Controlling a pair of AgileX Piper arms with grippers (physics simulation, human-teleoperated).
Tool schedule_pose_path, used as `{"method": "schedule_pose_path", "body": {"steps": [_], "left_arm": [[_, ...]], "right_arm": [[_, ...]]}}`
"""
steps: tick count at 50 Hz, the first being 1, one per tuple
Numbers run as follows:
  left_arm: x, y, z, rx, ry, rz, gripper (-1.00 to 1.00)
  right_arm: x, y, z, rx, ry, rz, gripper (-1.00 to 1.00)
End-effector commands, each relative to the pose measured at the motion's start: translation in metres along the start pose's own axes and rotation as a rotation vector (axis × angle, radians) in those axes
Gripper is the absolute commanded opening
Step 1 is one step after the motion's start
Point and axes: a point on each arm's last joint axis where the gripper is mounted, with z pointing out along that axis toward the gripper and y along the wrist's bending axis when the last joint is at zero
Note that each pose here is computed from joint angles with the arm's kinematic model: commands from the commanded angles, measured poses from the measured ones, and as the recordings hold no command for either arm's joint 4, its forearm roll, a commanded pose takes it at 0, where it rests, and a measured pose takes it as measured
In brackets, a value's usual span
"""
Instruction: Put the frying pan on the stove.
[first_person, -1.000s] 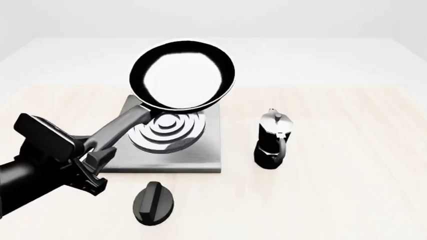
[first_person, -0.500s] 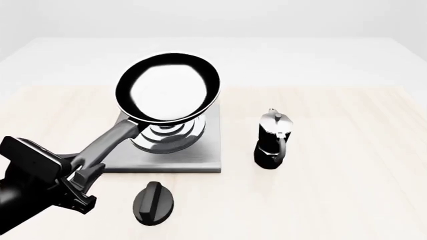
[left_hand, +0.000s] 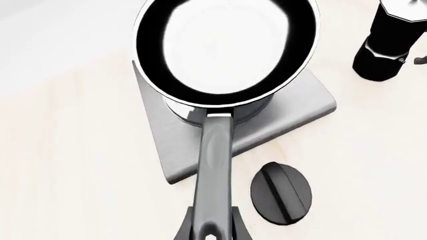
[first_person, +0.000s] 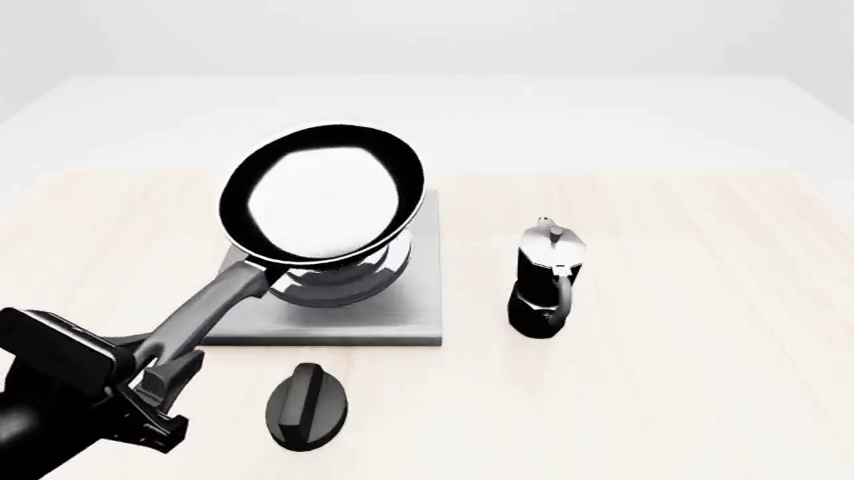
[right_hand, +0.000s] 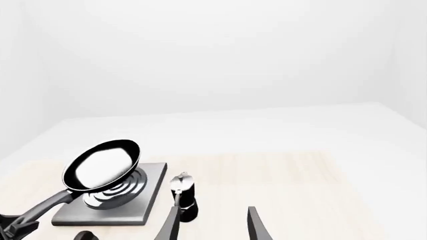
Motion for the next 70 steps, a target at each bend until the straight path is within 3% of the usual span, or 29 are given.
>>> {"method": "schedule_pose_path", "body": {"steps": [1, 20, 32, 70], "left_arm": [[-0.001, 0.000, -0.004, -0.004, -0.055, -0.063, -1.00], [0.005, -0.001, 0.007, -0.003, -0.047, -0.082, -1.00], [0.019, -0.003, 0.007, -0.006, -0.033, -0.095, -1.00], [0.026, -0.002, 0.022, -0.022, 0.005, -0.105, -1.00]], "right_arm": [[0.003, 0.000, 0.003, 0.001, 0.015, -0.008, 1.00], [0.003, 0.000, 0.003, 0.003, 0.013, -0.008, 1.00], [0.003, 0.000, 0.003, 0.004, 0.012, -0.009, 1.00], [0.002, 0.000, 0.002, 0.005, 0.007, -0.012, 1.00]]}}
